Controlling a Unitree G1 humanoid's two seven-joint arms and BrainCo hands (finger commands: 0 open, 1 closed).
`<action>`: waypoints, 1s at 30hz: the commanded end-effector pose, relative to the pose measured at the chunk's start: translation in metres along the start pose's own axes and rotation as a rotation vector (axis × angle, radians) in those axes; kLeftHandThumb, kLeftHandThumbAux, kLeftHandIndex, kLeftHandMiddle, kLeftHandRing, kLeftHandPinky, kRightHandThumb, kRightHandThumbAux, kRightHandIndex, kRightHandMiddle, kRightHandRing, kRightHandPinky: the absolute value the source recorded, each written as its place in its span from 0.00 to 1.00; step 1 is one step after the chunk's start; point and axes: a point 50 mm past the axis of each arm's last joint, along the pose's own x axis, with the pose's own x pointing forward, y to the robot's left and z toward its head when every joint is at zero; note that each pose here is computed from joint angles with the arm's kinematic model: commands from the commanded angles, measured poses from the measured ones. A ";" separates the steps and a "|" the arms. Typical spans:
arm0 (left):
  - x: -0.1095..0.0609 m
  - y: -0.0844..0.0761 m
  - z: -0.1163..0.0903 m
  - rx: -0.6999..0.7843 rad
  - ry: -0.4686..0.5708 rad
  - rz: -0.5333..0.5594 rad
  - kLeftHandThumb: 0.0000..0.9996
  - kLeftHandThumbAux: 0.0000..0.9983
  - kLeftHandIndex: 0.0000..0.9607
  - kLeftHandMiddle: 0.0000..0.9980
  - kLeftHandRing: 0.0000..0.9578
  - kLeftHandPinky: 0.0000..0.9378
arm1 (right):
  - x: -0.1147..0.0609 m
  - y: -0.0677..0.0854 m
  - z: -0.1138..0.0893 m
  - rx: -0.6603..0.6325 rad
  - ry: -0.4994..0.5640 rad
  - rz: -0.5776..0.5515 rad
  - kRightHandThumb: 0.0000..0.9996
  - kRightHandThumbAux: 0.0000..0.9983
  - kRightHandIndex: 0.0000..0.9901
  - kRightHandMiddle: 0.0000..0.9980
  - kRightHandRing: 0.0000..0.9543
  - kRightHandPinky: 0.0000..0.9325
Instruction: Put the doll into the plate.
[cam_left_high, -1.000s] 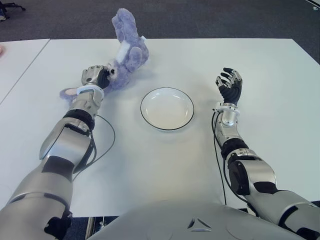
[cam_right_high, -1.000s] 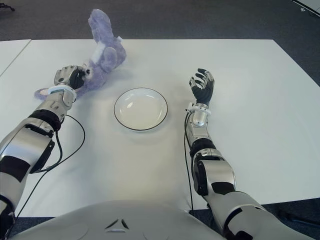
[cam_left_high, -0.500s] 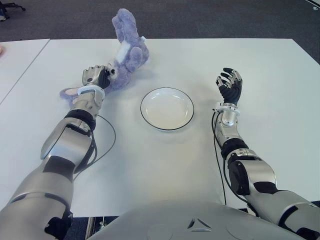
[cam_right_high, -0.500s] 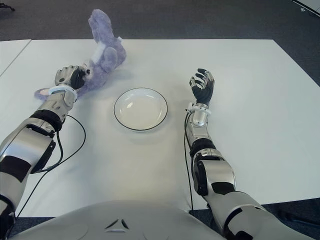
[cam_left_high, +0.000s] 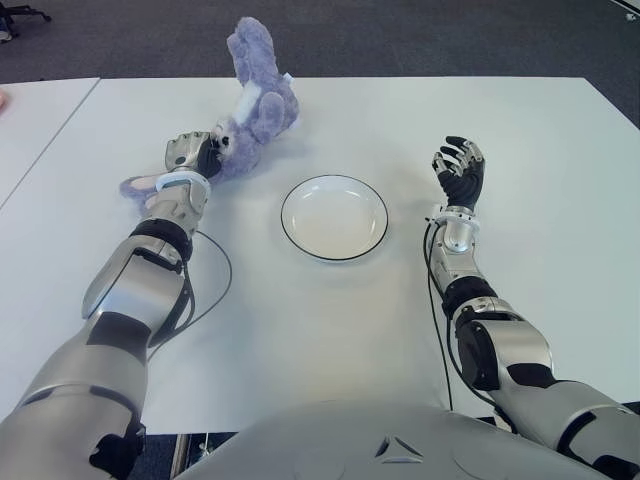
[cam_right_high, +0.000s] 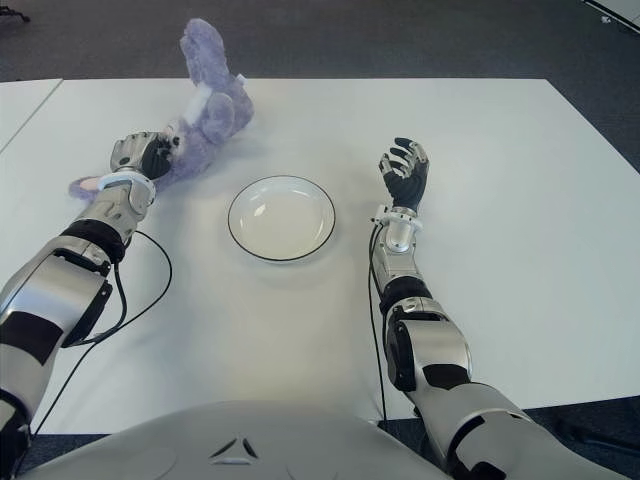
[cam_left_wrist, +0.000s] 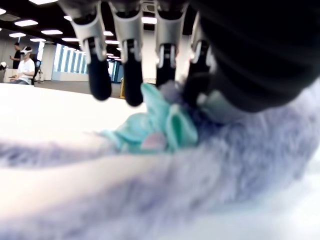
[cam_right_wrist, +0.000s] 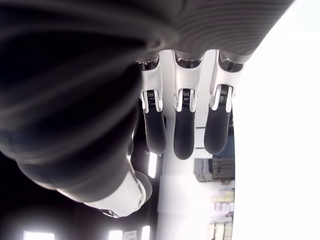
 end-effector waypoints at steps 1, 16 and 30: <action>-0.034 -0.066 -0.007 0.083 -0.035 -0.306 0.44 0.45 0.27 0.17 0.19 0.23 | -0.146 -0.029 -0.108 -0.125 0.572 0.006 0.52 0.90 0.32 0.28 0.31 0.35; -0.097 -0.047 -0.008 0.034 -0.380 -0.526 0.34 0.43 0.16 0.03 0.05 0.11 | -0.147 -0.030 -0.108 -0.123 0.574 -0.001 0.51 0.90 0.31 0.28 0.30 0.34; -0.145 0.002 0.006 0.045 -0.581 -0.787 0.32 0.41 0.13 0.03 0.10 0.20 | -0.147 -0.030 -0.108 -0.133 0.573 0.003 0.52 0.90 0.31 0.27 0.29 0.33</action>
